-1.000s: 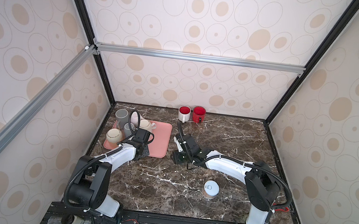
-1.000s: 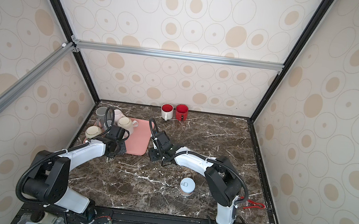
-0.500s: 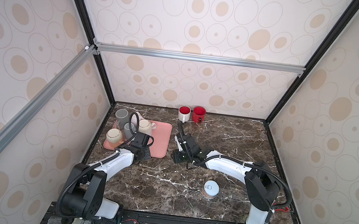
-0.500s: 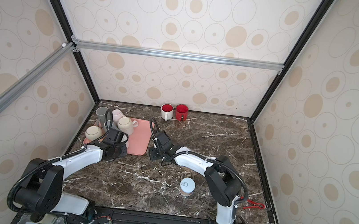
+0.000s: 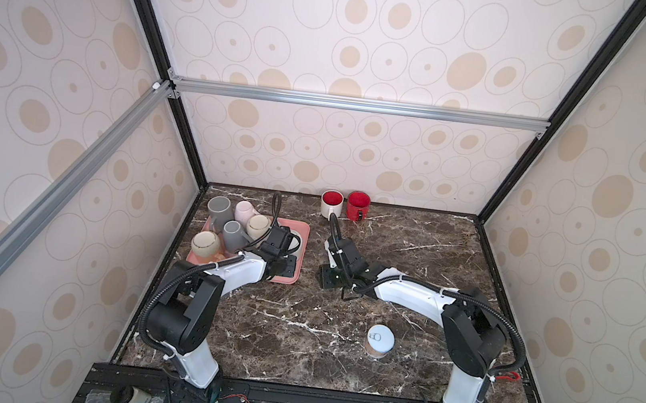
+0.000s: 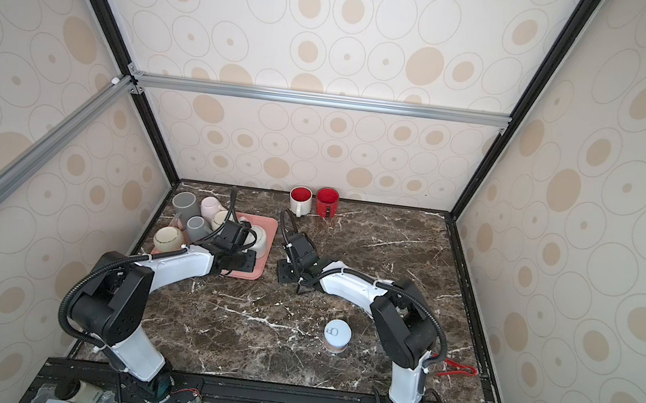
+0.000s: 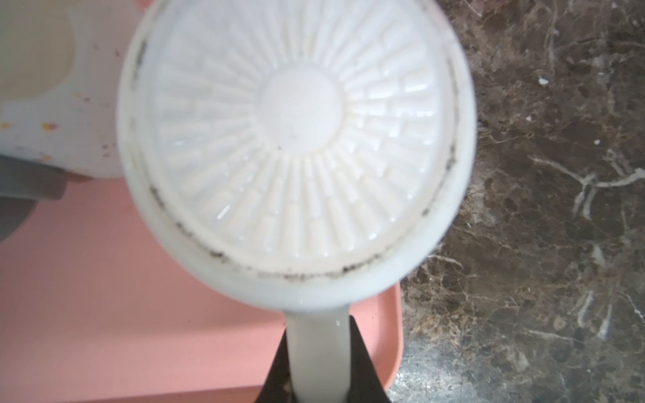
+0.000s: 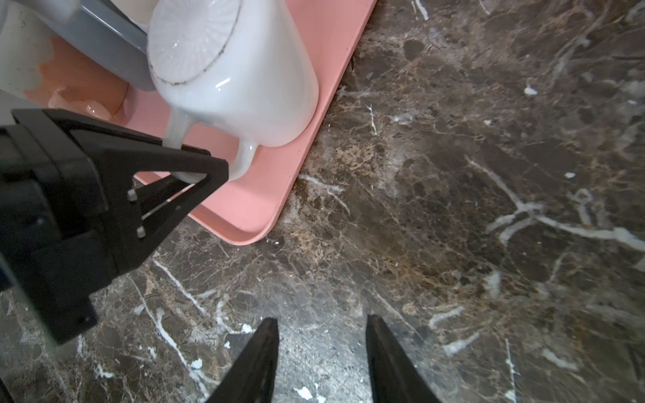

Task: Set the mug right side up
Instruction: 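Lift the white ribbed mug with the left gripper while the right gripper approaches it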

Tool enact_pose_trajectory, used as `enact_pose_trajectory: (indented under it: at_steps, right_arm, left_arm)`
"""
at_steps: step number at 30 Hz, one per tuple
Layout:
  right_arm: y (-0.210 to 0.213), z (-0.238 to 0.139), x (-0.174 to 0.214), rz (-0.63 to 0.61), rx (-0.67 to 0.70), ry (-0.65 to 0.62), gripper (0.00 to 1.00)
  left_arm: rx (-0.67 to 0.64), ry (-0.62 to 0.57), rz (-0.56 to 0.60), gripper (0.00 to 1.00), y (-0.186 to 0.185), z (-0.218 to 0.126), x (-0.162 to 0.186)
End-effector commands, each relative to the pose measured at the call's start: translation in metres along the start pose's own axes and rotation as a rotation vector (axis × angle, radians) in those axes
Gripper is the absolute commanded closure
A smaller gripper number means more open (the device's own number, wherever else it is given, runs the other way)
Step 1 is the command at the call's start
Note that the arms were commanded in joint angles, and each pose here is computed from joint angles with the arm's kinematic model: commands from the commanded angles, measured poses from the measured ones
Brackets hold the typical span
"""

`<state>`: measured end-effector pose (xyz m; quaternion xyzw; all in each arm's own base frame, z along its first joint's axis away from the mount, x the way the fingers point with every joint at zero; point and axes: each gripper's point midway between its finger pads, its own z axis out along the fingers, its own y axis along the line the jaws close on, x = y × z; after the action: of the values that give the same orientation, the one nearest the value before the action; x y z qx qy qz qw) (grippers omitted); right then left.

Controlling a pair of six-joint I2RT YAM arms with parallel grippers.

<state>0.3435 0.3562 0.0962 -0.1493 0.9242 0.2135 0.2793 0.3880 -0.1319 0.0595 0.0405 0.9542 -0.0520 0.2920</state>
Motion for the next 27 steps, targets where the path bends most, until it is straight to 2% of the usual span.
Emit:
enact_pose_trajectory:
  at_steps: [1, 2, 6, 8, 12, 19, 23, 27]
  right_arm:
    - [-0.002, -0.017, -0.009, -0.026, 0.04, -0.027, 0.55]
    - [-0.001, -0.019, -0.009, -0.026, 0.041, -0.024, 0.55]
    - [-0.001, -0.017, -0.004, -0.024, 0.032, -0.02, 0.55]
    - [-0.005, -0.018, -0.002, -0.012, 0.051, -0.019, 0.55]
    - [0.0, -0.024, -0.002, 0.016, 0.019, -0.046, 0.55]
    - [-0.006, -0.031, 0.002, -0.058, 0.089, -0.029, 0.55]
    - [-0.007, -0.034, 0.001, -0.059, 0.092, -0.04, 0.55]
    - [-0.007, -0.033, 0.004, -0.061, 0.093, -0.028, 0.55]
  left_arm:
    - [-0.03, 0.065, 0.101, 0.77, 0.008, 0.0, 0.008]
    - [-0.027, 0.065, 0.103, 0.74, 0.008, -0.001, 0.006]
    - [0.054, 0.079, 0.155, 0.48, -0.006, -0.006, -0.005]
    - [0.054, 0.079, 0.158, 0.45, -0.007, -0.009, -0.011]
    - [0.045, 0.051, 0.126, 0.44, -0.006, -0.016, -0.026]
    - [-0.031, 0.074, 0.062, 0.43, 0.007, -0.002, -0.025]
    - [-0.036, 0.05, 0.046, 0.49, 0.009, 0.0, -0.028]
    - [-0.034, 0.024, 0.043, 0.63, 0.008, -0.003, -0.032]
